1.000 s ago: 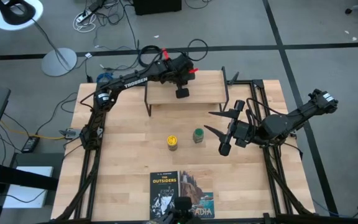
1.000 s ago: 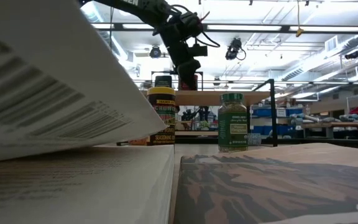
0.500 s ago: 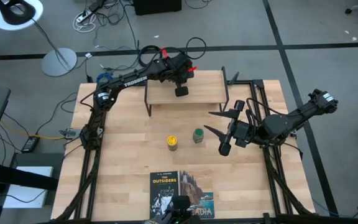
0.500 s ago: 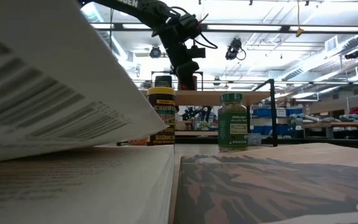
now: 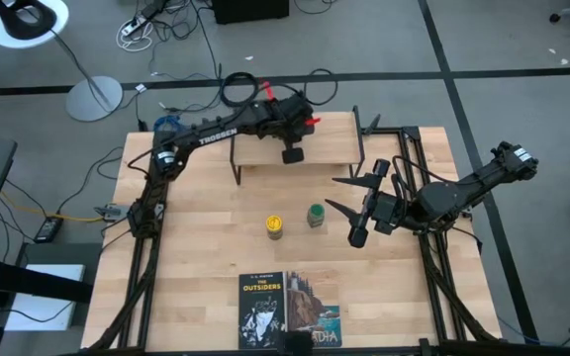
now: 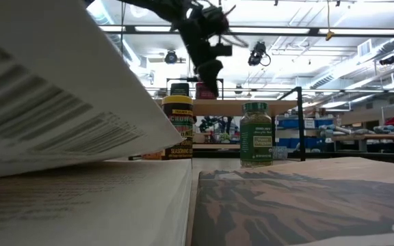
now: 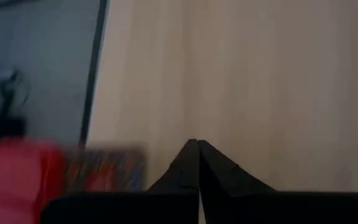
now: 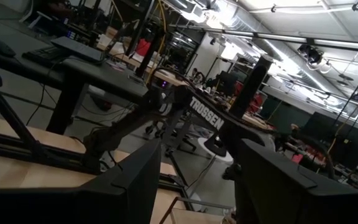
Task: Shelf spices
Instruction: Put the green seasoning bottle on the shelf
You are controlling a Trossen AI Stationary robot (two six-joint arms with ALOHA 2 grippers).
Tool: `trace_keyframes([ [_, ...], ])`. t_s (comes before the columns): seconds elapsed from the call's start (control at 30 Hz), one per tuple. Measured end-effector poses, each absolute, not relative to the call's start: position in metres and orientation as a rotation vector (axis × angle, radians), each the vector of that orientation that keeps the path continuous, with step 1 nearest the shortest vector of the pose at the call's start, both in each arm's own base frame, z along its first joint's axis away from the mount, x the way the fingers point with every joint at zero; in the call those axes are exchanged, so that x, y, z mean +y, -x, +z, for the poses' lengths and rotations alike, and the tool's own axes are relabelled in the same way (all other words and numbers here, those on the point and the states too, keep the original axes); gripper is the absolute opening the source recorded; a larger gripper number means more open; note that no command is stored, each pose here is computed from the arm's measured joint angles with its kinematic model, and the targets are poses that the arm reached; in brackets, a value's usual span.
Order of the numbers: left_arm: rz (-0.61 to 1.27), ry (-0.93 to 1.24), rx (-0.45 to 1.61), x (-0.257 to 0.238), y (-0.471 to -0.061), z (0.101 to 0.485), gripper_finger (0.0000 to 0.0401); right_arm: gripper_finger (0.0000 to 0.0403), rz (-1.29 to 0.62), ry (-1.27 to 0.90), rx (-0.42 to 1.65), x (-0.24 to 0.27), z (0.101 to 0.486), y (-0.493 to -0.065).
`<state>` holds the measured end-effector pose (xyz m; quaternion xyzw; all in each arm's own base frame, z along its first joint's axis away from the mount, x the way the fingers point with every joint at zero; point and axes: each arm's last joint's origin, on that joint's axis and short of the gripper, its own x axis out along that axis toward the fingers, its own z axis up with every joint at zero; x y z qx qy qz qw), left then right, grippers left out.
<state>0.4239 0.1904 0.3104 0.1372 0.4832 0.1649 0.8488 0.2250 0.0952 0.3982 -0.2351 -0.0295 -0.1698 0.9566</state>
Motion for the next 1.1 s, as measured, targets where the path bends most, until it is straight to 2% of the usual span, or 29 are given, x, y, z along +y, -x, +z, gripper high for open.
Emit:
trace_keyframes([
  [0.23,0.311,-0.259,0.661,0.167,-0.411,0.383,0.0001,0.0215,-0.331,0.487,-0.057,0.102,0.398,-0.222],
  [0.47,0.327,-0.242,0.481,0.144,-0.355,0.450,0.0001,0.0215,-0.348,0.511,-0.040,0.112,0.398,-0.215],
  [0.6,0.357,-0.243,0.364,0.127,-0.316,0.469,0.0000,0.0215,-0.340,0.510,-0.041,0.115,0.398,-0.214],
  [0.77,0.402,-0.185,0.237,0.108,-0.266,0.447,0.0000,0.0215,-0.338,0.504,-0.049,0.115,0.399,-0.213],
  [0.9,0.405,-0.117,0.189,0.092,-0.236,0.395,0.0000,0.0215,-0.311,0.506,-0.060,0.116,0.399,-0.214],
  [1.1,0.322,-0.009,0.059,0.062,-0.217,0.319,0.0000,0.0215,-0.145,0.466,-0.123,0.121,0.397,-0.218],
])
